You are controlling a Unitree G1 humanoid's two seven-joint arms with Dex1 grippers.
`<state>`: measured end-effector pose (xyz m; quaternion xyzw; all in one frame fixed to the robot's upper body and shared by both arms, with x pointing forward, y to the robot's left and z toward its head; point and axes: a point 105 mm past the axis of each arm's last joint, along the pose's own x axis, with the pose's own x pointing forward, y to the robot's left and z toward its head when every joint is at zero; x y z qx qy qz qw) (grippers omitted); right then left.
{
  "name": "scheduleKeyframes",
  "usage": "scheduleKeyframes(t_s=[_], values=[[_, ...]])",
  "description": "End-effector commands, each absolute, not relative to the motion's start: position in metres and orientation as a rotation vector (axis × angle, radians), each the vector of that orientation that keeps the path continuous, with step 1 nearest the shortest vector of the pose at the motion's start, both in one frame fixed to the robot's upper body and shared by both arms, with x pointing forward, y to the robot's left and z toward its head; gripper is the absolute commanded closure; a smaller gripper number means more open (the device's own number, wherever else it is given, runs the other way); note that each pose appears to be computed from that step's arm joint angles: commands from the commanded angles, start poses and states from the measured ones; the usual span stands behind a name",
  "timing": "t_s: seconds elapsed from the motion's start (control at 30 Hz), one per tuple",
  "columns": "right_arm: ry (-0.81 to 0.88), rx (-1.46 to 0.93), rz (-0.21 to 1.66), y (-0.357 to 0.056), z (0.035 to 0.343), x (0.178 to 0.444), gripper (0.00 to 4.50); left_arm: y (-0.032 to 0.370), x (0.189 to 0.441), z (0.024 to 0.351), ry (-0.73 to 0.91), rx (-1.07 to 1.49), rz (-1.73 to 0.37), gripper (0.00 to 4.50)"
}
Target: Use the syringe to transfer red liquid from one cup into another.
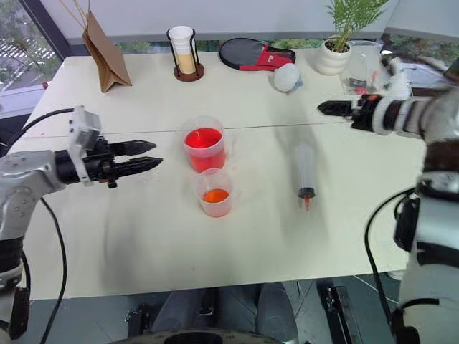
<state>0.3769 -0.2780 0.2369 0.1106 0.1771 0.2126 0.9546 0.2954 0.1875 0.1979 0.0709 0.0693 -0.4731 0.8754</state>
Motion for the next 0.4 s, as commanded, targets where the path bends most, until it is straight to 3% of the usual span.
scheduleKeyframes(t_s=[0.03,0.2,0.4], values=[[0.226,0.084,0.462,-0.29,0.236,0.351,0.33,0.211,0.288,0.193,0.17,0.13,-0.895,2.18],[0.261,0.113,0.461,-0.303,0.191,0.32,0.33,0.233,0.279,0.172,0.223,0.039,-0.798,2.18],[0.217,0.025,0.441,-0.298,0.174,0.323,0.33,0.242,0.282,0.165,0.211,-0.023,-0.749,2.18]])
